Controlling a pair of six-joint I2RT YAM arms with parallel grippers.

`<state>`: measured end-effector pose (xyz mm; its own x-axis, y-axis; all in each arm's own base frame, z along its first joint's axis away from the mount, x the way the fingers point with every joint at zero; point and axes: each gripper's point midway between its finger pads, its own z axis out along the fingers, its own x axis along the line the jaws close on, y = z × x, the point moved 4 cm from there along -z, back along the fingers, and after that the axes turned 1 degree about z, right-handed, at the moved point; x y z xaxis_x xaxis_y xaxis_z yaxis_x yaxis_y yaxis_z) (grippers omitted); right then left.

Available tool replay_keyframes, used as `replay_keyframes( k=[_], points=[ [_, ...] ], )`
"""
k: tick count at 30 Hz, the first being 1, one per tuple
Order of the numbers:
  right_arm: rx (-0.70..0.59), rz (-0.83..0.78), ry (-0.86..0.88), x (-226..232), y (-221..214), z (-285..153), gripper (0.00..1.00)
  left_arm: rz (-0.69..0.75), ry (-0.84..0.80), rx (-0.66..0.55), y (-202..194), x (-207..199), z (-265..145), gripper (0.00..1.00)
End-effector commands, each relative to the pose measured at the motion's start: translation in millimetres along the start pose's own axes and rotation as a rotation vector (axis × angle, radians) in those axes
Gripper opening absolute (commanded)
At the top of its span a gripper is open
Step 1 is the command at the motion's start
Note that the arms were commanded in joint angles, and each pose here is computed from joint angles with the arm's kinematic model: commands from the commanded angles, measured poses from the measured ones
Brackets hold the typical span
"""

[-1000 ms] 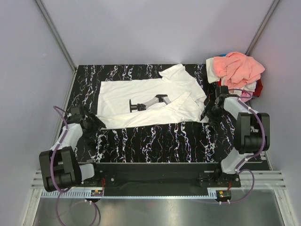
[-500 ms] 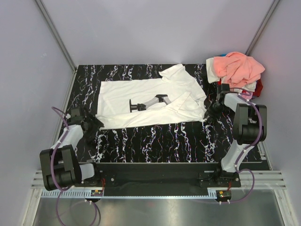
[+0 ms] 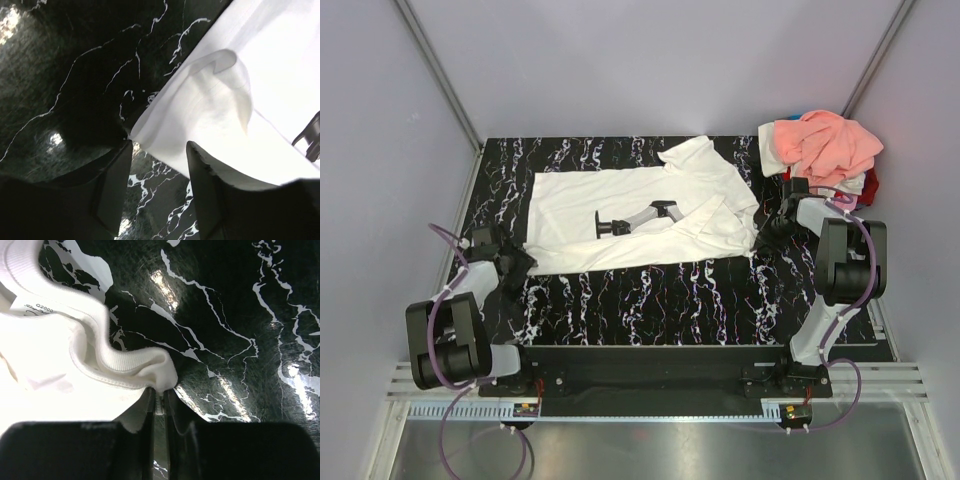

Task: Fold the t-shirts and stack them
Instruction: Fold the tshirt

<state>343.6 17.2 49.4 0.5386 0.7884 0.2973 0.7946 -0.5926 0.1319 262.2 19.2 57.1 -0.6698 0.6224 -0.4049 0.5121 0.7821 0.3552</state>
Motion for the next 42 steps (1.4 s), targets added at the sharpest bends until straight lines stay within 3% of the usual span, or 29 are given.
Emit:
replay_keyframes(
  k=[1, 3, 5, 6, 12, 17, 28, 29, 31, 32, 35, 38, 42],
  points=[
    [-0.002, -0.006, -0.018, -5, 2, 12, 0.02, -0.011, -0.017, -0.051, 13, -6, 8, 0.45],
    [0.000, -0.005, -0.023, -6, 1, 13, 0.00, -0.008, -0.010, -0.053, 15, -6, 10, 0.33],
    [0.001, -0.006, -0.027, -7, 0, 12, 0.00, -0.002, -0.021, -0.070, 22, -12, 10, 0.07],
    [0.002, -0.006, -0.029, -7, -1, 12, 0.00, -0.002, -0.020, -0.079, 24, -13, 10, 0.00],
    [-0.038, 0.001, -0.081, -15, -4, -10, 0.00, 0.012, 0.106, -0.140, 45, -6, -21, 0.00],
    [-0.096, 0.017, -0.109, -22, -14, -44, 0.00, -0.002, 0.103, -0.171, 53, 0, -45, 0.00],
    [-0.114, 0.099, -0.192, -53, -38, -60, 0.00, -0.035, 0.176, -0.050, 22, 30, -39, 0.00],
    [-0.111, 0.104, -0.201, -55, -40, -60, 0.02, -0.040, 0.168, -0.037, 18, 31, -38, 0.10],
    [-0.121, 0.116, -0.211, -59, -40, -61, 0.16, -0.057, 0.172, -0.036, 13, 39, -42, 0.28],
    [-0.123, 0.119, -0.220, -62, -41, -62, 0.45, -0.058, 0.167, -0.042, 13, 38, -44, 0.51],
    [-0.169, 0.125, -0.233, -62, -35, -75, 0.88, -0.064, 0.118, -0.069, 17, 28, -58, 0.72],
    [-0.226, 0.119, -0.200, -54, -28, -95, 0.90, -0.050, 0.079, -0.112, 23, 21, -70, 0.73],
    [-0.253, 0.080, -0.084, -34, -24, -111, 0.84, -0.009, -0.015, -0.166, 30, 8, -81, 0.69]
  ],
)
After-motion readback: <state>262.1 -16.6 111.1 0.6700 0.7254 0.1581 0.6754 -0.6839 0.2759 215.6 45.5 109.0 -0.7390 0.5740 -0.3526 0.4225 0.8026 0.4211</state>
